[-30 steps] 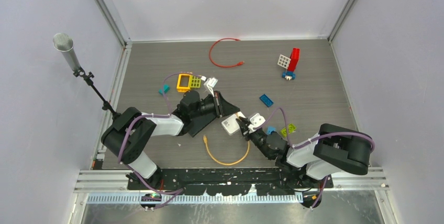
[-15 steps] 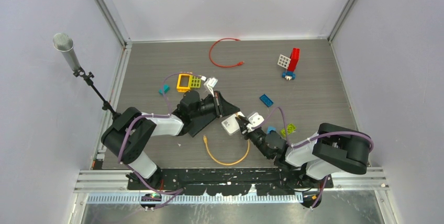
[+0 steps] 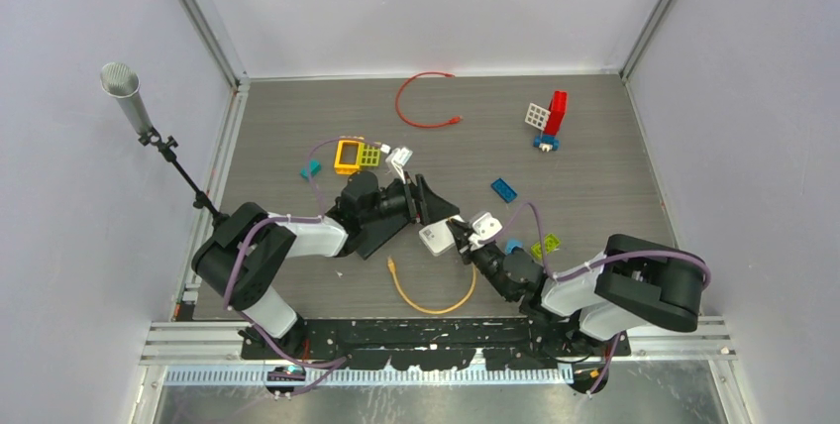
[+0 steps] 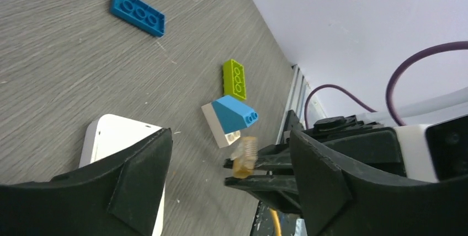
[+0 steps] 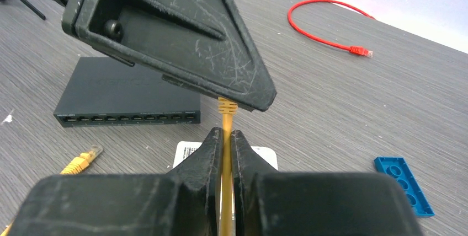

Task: Insert the plug into the switch port
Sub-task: Insert the connector into the switch port.

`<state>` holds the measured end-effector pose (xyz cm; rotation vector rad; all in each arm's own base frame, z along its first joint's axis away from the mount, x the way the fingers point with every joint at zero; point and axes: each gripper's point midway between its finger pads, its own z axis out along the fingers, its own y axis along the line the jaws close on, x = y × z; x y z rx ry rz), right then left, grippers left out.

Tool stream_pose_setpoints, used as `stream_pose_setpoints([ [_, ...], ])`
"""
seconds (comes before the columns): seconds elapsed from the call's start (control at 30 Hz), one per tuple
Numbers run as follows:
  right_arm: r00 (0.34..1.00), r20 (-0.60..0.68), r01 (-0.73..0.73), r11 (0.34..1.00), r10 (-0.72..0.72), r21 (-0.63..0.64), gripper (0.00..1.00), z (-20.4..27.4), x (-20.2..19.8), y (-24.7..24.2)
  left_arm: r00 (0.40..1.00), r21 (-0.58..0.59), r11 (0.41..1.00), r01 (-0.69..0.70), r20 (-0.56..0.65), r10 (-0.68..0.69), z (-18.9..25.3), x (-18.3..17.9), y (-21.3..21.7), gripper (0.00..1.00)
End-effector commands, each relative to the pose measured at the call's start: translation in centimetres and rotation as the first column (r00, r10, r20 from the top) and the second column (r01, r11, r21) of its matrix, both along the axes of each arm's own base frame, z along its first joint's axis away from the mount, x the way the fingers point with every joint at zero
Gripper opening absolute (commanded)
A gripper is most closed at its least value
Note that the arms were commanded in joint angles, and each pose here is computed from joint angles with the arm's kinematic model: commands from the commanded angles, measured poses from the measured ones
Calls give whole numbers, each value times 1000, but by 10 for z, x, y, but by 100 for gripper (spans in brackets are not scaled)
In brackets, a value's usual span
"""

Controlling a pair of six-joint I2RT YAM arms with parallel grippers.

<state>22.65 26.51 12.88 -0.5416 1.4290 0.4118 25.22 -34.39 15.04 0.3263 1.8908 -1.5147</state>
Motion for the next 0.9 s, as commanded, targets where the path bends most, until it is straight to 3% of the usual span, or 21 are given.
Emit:
stream_pose_setpoints([
  [0.0,1000,-20,12,988,-9,152,0,23,-3,-6,998,1,1000,-30,59,30,14,10,2,82],
  [0.2,966,-259,22,990,14,137,0,-4,-19,-9,987,97,983,-154,68,148,5,27,23,82],
  [0.4,873,-478,147,986,-92,78,0,-26,-32,-36,980,139,971,-195,75,186,1,33,32,79],
  [0.53,802,-593,143,987,-74,71,0,-41,-48,-36,983,167,969,-181,62,173,-6,35,29,77],
  [0.7,731,-680,115,992,-50,51,1,-56,-64,-28,985,257,951,-173,16,175,-27,42,27,72],
  [0.87,721,-689,80,996,-75,-24,1,-75,-75,-22,985,296,942,-159,-13,170,-38,45,26,68],
])
